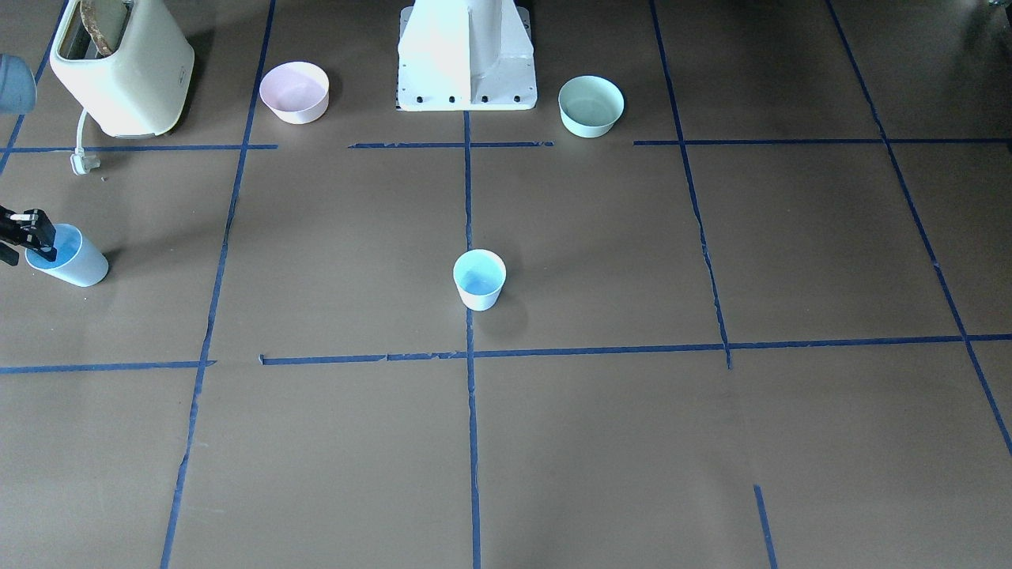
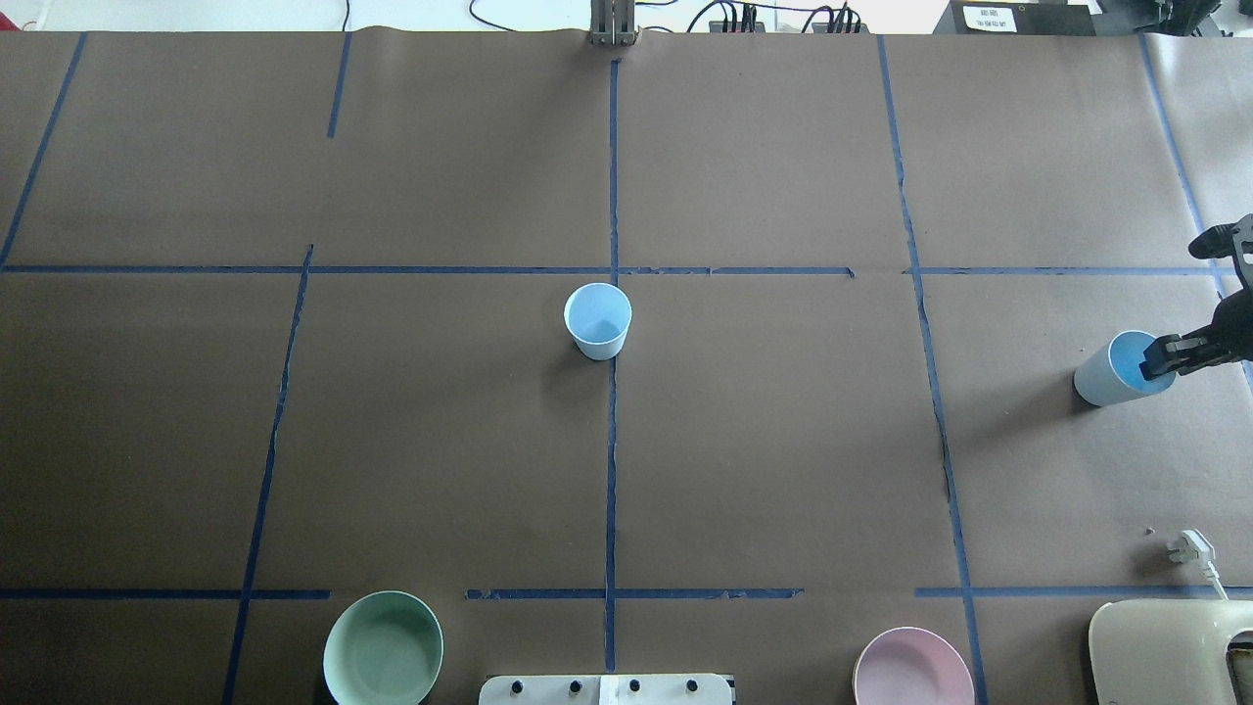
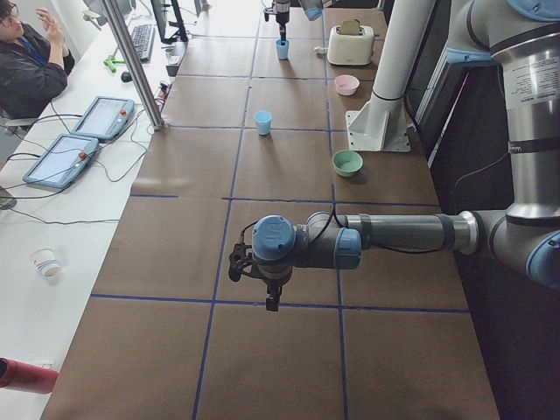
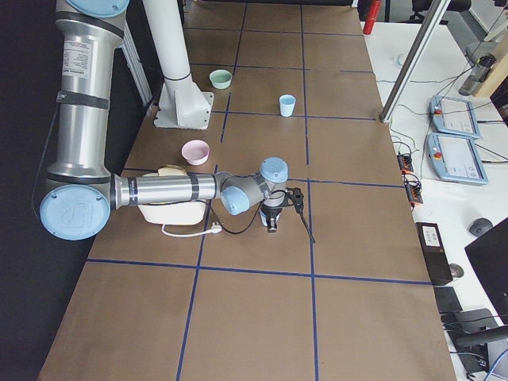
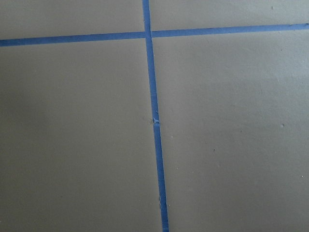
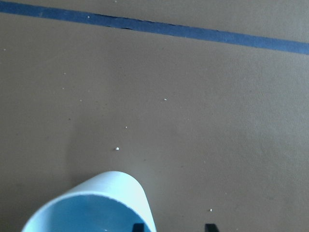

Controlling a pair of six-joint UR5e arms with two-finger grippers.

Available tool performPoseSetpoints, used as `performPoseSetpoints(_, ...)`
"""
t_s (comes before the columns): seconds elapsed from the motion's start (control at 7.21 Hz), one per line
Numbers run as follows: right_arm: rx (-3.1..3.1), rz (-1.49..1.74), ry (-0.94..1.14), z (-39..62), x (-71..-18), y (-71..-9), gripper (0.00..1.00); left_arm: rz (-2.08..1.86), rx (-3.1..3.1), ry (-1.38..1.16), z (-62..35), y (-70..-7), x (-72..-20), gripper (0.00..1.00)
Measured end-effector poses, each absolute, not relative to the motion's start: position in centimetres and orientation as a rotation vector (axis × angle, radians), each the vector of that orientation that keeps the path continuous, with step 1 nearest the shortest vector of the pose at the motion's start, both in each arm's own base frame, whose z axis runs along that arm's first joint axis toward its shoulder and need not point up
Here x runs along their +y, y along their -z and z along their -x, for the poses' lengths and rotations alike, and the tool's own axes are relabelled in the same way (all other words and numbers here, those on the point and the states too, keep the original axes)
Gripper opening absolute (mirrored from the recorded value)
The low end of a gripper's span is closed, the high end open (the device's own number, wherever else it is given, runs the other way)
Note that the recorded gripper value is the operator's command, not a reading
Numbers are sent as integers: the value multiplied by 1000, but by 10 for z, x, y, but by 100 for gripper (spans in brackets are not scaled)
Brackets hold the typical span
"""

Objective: Stack blue cups with both arms
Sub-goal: 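Lift the cup with the right gripper and carry it over the center cup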

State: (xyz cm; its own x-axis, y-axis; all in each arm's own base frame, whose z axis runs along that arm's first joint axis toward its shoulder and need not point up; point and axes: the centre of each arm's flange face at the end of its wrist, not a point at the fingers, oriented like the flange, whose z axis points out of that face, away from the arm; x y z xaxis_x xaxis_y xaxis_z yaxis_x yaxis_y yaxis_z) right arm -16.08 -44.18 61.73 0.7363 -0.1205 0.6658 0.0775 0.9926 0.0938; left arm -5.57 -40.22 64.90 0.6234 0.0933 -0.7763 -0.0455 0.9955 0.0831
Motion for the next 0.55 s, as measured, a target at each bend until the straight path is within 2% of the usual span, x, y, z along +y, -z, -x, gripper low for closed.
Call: performPoseSetpoints(0.55, -829, -53, 59, 183, -471, -569, 0, -50, 888, -73, 56, -651, -402, 100)
